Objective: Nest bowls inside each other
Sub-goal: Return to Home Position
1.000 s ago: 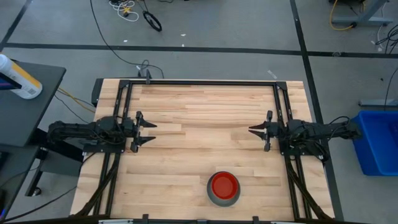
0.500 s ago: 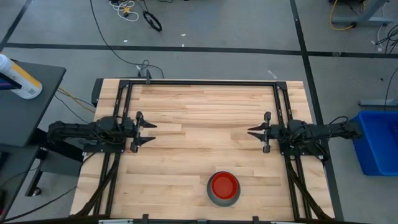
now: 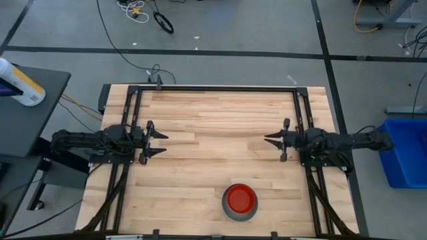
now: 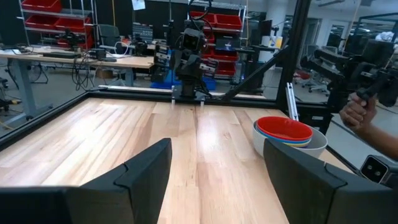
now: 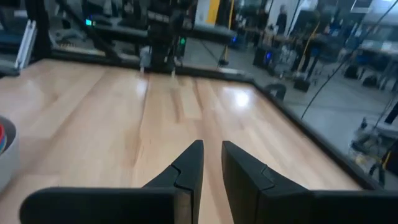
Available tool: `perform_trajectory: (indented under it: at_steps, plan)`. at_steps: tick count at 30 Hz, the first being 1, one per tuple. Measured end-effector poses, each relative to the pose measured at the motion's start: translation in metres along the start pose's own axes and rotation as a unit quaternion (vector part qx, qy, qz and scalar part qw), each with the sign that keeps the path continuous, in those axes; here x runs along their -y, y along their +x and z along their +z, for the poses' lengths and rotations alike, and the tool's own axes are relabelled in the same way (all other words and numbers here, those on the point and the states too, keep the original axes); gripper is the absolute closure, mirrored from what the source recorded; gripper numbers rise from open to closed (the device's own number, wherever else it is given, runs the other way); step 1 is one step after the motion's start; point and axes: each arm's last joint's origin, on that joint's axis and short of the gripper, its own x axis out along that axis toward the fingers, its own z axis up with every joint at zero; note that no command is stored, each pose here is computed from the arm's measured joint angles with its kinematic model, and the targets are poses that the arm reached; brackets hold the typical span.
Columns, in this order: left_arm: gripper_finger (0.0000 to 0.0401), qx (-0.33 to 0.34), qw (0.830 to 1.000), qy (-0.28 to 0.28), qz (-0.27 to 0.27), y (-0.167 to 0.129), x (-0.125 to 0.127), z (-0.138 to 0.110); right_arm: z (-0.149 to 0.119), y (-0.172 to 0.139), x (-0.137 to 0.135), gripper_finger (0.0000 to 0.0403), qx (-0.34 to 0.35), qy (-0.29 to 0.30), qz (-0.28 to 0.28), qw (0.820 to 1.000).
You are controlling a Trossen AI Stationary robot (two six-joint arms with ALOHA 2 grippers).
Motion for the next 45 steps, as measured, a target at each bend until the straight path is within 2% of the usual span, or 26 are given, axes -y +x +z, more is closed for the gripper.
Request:
perform_trajectory:
  at_steps: [10, 30, 45]
  plan:
    - [0.0140, -0.001, 1.000, 0.000, -0.003, 0.000, 0.000, 0.000, 0.012, -0.011, 0.003, 0.0337, 0.085, -0.012, 0.005, 0.996]
    - [0.0140, -0.001, 1.000, 0.001, -0.004, 0.000, 0.000, 0.000, 0.012, -0.011, 0.003, 0.0336, 0.082, -0.021, 0.012, 0.996]
    - [0.0140, 0.007, 1.000, 0.024, -0.004, 0.000, 0.000, 0.001, 0.012, -0.011, 0.003, 0.0336, 0.082, -0.021, 0.012, 0.996]
